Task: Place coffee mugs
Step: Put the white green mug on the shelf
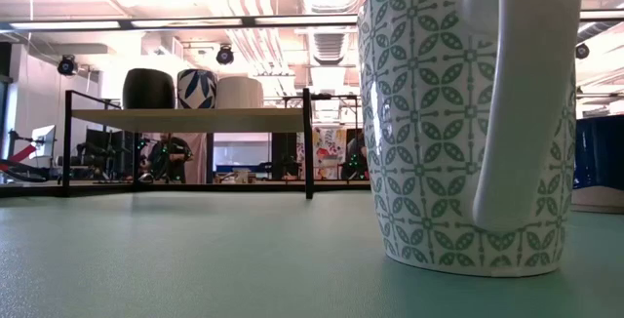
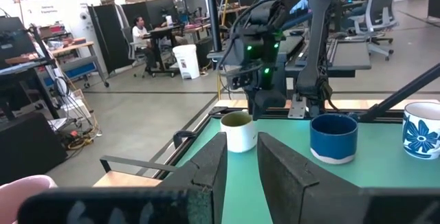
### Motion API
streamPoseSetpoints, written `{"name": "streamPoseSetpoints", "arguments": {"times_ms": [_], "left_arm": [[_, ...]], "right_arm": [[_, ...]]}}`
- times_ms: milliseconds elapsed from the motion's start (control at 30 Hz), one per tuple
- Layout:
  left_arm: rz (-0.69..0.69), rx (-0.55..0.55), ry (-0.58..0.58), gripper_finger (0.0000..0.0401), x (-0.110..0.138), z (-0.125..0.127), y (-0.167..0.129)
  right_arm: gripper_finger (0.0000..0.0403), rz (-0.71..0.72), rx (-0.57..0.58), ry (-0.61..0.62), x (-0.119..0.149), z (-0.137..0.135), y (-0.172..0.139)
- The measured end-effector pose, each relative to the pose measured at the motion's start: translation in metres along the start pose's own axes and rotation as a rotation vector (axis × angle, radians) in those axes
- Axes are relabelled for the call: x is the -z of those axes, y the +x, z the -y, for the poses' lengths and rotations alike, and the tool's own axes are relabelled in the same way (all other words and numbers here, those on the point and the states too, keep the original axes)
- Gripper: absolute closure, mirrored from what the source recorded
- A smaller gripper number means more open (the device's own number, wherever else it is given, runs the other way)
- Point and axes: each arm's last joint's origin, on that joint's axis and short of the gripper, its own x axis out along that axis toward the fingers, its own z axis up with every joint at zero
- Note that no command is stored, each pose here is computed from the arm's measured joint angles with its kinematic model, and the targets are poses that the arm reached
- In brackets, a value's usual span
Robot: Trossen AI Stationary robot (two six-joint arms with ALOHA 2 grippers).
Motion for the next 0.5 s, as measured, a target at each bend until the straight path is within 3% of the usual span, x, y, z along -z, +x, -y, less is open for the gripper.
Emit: {"name": "streamPoseSetpoints", "arguments": {"times_ms": [500], "left_arm": [[-0.025,0.003,0.029,0.0337,0.003,0.0,0.0]], "right_arm": [[0.0264,-0.066,0.044,-0.052,-0.018,0.005,0.032]]}}
